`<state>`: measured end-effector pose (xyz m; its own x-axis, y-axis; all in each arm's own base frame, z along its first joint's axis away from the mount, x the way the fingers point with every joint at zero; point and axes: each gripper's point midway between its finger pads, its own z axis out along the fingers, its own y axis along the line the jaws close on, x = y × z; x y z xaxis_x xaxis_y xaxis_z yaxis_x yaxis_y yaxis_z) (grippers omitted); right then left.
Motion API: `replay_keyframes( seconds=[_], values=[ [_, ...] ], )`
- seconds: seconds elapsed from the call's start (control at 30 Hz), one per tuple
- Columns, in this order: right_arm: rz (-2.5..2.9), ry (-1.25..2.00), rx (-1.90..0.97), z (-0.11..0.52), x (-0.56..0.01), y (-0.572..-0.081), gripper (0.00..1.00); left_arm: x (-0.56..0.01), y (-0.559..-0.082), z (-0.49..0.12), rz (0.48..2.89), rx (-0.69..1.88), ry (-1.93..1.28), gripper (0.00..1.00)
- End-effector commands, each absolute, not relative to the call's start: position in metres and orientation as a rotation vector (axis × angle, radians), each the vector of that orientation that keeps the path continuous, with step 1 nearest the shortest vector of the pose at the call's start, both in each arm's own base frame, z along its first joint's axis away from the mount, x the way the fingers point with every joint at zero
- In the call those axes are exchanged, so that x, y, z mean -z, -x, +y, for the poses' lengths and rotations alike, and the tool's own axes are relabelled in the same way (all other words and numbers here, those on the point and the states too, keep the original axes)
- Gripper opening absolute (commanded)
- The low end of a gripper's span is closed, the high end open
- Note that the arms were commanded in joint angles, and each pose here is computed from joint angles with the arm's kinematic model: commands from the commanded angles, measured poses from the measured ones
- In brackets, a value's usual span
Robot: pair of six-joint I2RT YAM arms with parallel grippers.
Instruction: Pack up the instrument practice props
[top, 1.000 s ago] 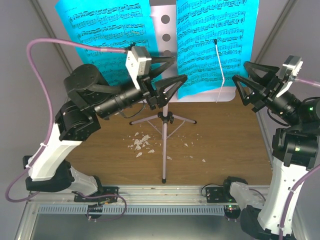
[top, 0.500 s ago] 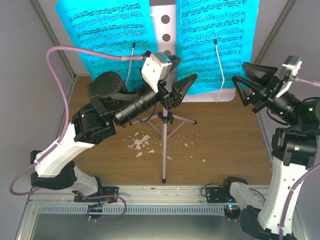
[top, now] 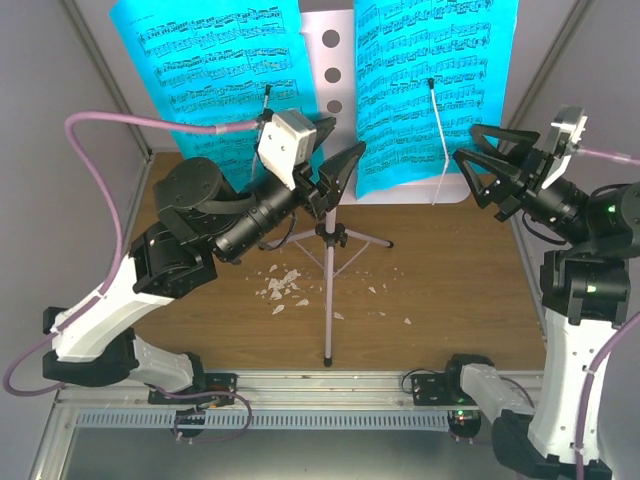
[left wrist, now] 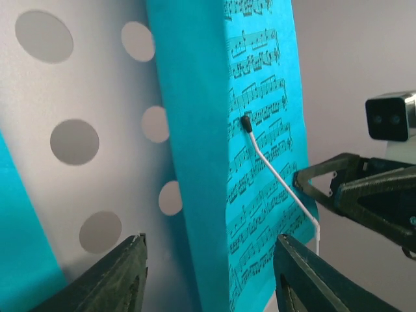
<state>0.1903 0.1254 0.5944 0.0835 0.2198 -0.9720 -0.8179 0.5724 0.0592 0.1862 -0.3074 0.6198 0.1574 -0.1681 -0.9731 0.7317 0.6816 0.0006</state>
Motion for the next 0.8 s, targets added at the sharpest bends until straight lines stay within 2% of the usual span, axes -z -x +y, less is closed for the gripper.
replay_keyframes(
  seconds=[0.0, 0.37, 0.53, 0.67, 0.77],
  values=[
    [1.270, 0.571, -0.873, 0.131, -0.591, -0.200, 0.56, -0.638, -0.185, -0.313, 1.221, 0.729, -0.524, 0.53],
    [1.258, 0.576, -0.902, 0.159, -0.592, -0.207, 0.54, -0.632, -0.205, -0.318, 1.267, 0.774, -0.547, 0.51],
    [1.247, 0.583, -0.920, 0.167, -0.594, -0.210, 0.47, -0.628, -0.213, -0.325, 1.272, 0.833, -0.570, 0.46],
    [1.224, 0.588, -0.923, 0.170, -0.598, -0.208, 0.39, -0.628, -0.217, -0.326, 1.263, 0.845, -0.568, 0.33],
    [1.211, 0.592, -0.920, 0.171, -0.600, -0.208, 0.27, -0.630, -0.219, -0.324, 1.249, 0.858, -0.563, 0.22]
  ],
)
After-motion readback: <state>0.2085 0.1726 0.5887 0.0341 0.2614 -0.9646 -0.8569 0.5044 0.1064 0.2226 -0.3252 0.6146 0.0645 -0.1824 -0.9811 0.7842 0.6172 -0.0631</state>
